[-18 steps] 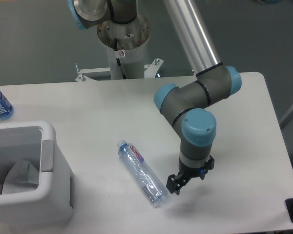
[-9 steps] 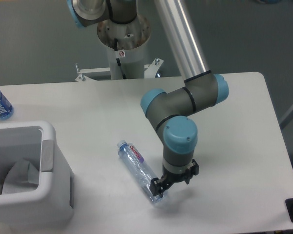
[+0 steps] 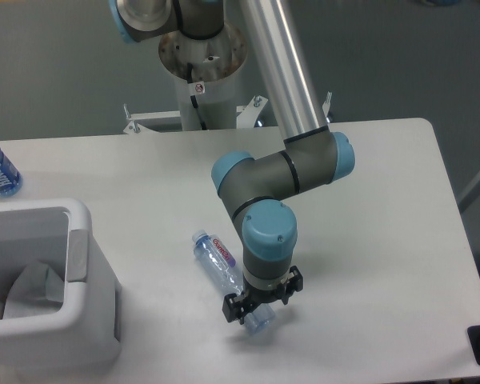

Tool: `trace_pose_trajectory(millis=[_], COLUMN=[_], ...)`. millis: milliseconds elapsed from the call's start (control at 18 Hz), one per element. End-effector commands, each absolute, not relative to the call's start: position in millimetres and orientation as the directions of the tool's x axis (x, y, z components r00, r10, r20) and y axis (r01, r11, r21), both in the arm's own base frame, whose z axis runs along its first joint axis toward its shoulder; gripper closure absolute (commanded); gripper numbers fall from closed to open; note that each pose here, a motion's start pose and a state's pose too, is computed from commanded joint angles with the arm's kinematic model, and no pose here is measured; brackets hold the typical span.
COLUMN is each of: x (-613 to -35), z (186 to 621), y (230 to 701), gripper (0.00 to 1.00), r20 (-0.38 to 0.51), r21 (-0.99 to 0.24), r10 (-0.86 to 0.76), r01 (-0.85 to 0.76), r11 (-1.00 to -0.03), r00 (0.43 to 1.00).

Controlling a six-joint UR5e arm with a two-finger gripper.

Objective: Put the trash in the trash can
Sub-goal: 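Lower the gripper around the bottle's middle and close on it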

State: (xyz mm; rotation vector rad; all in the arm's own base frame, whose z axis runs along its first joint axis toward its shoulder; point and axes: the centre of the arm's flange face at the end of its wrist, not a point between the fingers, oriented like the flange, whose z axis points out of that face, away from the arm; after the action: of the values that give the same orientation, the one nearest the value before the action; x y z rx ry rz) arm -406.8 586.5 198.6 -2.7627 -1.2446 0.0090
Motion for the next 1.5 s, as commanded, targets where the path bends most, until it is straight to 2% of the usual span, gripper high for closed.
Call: trace_pose_trajectory(millis=[333, 389, 556, 722, 889, 1056, 1278, 1500], x=[-409, -409, -408, -408, -409, -411, -415, -428], z=[189, 189, 189, 191, 194, 204, 246, 309], y=[587, 587, 586, 586, 586, 587, 582, 573], gripper=[0.0, 0.05, 0.29, 0.44, 0.49, 0.49, 0.52, 0.52], r20=[0.009, 0.009, 0.008, 0.008, 0.008, 0.012, 0.021, 0.024], r21=[-0.093, -0.093, -0.092, -0.095, -0.099, -0.116, -0.178, -0.276], r10=[0.749, 0.75, 0.75, 0.751, 0.752, 0.749, 0.748, 0.757], r01=[0.746, 0.747, 0.747, 0.748, 0.749, 0.745, 0.739, 0.732], r11=[-0.659, -0.658, -0.658, -0.657, -0.656, -0.657, -0.65, -0.622], r00=[0.663, 0.662, 0.662, 0.66, 0.659, 0.662, 0.663, 0.653])
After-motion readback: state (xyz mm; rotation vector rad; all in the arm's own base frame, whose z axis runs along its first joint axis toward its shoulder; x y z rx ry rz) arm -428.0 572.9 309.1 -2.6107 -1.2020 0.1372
